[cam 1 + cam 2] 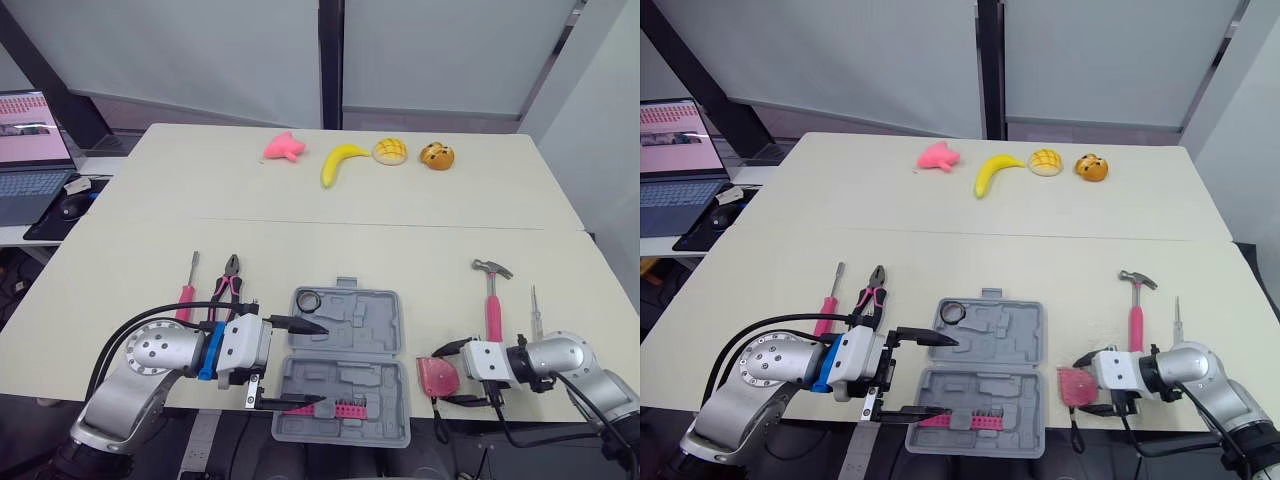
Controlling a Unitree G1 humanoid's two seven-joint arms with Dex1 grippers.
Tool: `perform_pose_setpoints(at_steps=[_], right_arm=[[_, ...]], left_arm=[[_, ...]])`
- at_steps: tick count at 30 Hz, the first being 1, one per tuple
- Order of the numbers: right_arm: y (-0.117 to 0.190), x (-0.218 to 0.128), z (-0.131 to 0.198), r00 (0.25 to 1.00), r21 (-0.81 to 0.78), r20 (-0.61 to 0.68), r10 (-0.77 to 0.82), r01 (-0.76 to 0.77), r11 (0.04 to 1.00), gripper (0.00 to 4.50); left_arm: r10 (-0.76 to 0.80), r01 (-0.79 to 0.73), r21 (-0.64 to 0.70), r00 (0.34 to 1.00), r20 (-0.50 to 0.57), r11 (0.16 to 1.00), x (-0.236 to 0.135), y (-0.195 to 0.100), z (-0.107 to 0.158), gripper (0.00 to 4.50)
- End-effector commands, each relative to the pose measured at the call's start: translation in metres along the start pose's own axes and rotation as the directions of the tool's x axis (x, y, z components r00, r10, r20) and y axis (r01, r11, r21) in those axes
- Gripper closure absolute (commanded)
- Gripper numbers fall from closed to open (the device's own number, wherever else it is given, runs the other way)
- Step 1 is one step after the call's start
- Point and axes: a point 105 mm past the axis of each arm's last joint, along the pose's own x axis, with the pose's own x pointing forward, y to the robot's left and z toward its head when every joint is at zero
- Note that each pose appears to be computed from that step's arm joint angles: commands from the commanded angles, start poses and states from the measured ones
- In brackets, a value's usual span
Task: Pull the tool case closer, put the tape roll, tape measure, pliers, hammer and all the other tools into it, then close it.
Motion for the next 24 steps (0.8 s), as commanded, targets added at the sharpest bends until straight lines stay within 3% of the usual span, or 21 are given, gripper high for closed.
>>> perform_pose_setpoints(at_steps=[1,6,9,13,21,24], right_arm=[[-0.004,-0.003,0.005,1.000,-0.041,0.008,-0.021,0.021,0.999,1.37],[-0.012,-0.015,0.014,0.997,-0.046,0.020,-0.074,0.075,0.996,1.37],[-0.020,-0.028,0.021,0.994,-0.040,-0.002,-0.109,0.109,0.993,1.37],[-0.030,-0.040,0.032,0.988,-0.032,-0.086,-0.129,0.127,0.991,1.37],[-0.057,-0.036,0.080,0.979,0.018,-0.169,-0.118,0.123,0.992,1.37],[-0.068,-0.030,0.083,0.973,0.011,-0.205,-0.106,0.111,0.994,1.37]], left_arm=[[0.057,-0.060,0.071,0.997,0.044,0.996,-0.003,0.011,0.012,0.00],[0.116,-0.118,0.068,0.993,0.033,0.991,-0.009,0.021,0.013,0.00],[0.166,-0.164,0.050,0.986,-0.034,0.985,-0.014,0.027,0.005,0.00],[0.226,-0.223,0.054,0.972,-0.065,0.973,-0.022,0.035,0.002,0.00],[0.239,-0.239,0.018,0.961,-0.136,0.971,-0.031,0.037,-0.003,0.00],[0.246,-0.248,0.001,0.960,-0.134,0.969,-0.031,0.041,-0.001,0.00]])
